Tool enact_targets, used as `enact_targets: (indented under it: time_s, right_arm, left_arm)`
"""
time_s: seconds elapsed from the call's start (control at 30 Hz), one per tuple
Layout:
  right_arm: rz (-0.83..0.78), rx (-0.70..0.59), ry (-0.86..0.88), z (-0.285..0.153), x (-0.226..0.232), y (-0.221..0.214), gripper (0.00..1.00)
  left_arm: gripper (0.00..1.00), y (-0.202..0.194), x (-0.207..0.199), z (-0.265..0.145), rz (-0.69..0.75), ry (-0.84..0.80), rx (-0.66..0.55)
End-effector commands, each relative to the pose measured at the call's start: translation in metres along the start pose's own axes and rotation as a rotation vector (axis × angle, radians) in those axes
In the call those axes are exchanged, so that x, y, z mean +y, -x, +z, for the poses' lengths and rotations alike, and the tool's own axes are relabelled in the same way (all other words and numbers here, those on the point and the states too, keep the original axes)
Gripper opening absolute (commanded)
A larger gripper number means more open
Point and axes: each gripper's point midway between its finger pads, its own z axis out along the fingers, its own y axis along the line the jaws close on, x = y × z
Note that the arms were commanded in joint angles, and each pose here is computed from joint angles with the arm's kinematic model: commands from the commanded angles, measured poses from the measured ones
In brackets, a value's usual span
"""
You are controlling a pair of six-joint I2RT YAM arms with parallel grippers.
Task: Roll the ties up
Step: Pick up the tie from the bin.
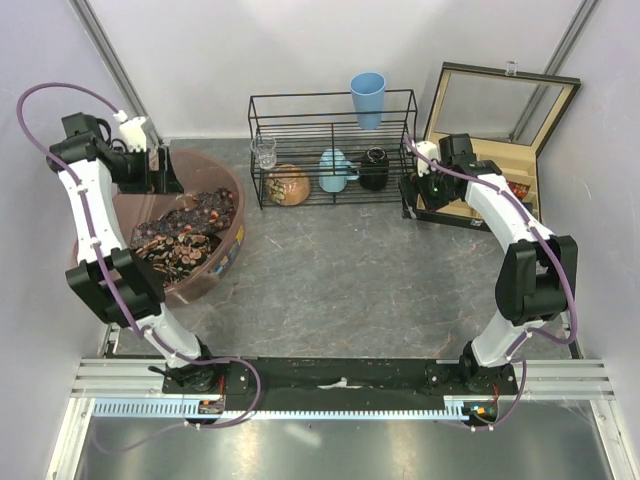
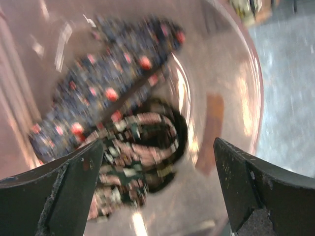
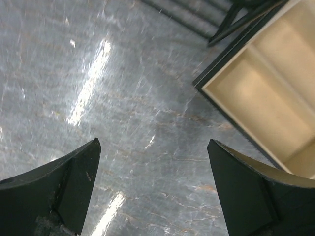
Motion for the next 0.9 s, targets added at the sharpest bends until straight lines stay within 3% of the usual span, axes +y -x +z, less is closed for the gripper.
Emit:
enact_targets:
  time_s: [0.0, 0.17, 0.37, 0.87]
  right_arm:
    - [-0.051, 0.001, 0.036, -0.003, 0.009, -0.007, 0.98]
    - [-0.044, 0.038, 0.067, 0.007, 0.014, -0.02, 0.98]
    - [-0.058, 0.072, 0.086, 0.014, 0.012, -0.025, 0.98]
    - [-0.05, 0.129, 0.083, 0.016, 0.008, -0.034, 0.98]
  left_arm:
    - [0.99, -0.045, -0.046, -0.021, 0.169, -0.151, 0.089]
    - [0.95, -0.098, -0.058, -0.018, 0.33, -0.29, 0.188]
    - [0.88, -0.108, -0.044, 0.001, 0.536, -0.381, 0.212]
    - [0.82, -0.137, -0.019, 0.074, 0.721, -0.486, 0.391]
